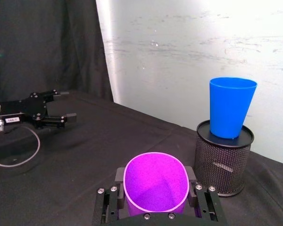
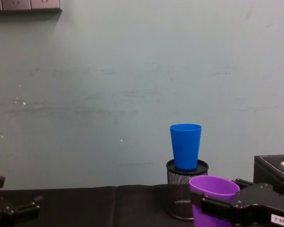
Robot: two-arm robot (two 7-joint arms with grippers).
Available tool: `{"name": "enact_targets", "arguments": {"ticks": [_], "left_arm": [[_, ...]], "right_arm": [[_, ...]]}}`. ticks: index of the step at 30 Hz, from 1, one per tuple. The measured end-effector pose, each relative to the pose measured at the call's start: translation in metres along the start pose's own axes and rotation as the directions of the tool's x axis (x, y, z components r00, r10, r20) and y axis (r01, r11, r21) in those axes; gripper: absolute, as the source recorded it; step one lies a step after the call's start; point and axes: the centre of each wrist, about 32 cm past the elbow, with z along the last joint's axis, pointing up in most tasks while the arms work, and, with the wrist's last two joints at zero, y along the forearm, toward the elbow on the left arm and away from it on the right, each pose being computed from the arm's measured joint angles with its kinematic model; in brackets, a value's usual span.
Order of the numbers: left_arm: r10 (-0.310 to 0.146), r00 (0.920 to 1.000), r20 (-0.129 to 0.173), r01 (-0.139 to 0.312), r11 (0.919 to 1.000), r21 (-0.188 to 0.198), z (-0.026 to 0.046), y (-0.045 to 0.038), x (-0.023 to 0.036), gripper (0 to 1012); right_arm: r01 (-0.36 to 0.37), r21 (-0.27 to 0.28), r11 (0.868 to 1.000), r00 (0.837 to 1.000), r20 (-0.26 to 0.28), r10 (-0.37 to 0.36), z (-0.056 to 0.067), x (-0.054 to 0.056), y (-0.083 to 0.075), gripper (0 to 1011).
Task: Pick up one cup with a gripper and tap it against the other cup.
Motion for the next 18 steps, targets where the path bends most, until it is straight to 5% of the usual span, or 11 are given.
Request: {"name": "enact_targets", "arguments": {"ticks": [18], "left_arm": [[0.000, 1.0000, 0.000, 0.000, 1.0000, 0.000, 0.0000, 0.0000, 0.0000, 1000]], "right_arm": [[-0.030, -0.016, 0.999, 1.000, 0.009, 0.030, -0.0065, -0.0006, 0.0070, 733]]}}
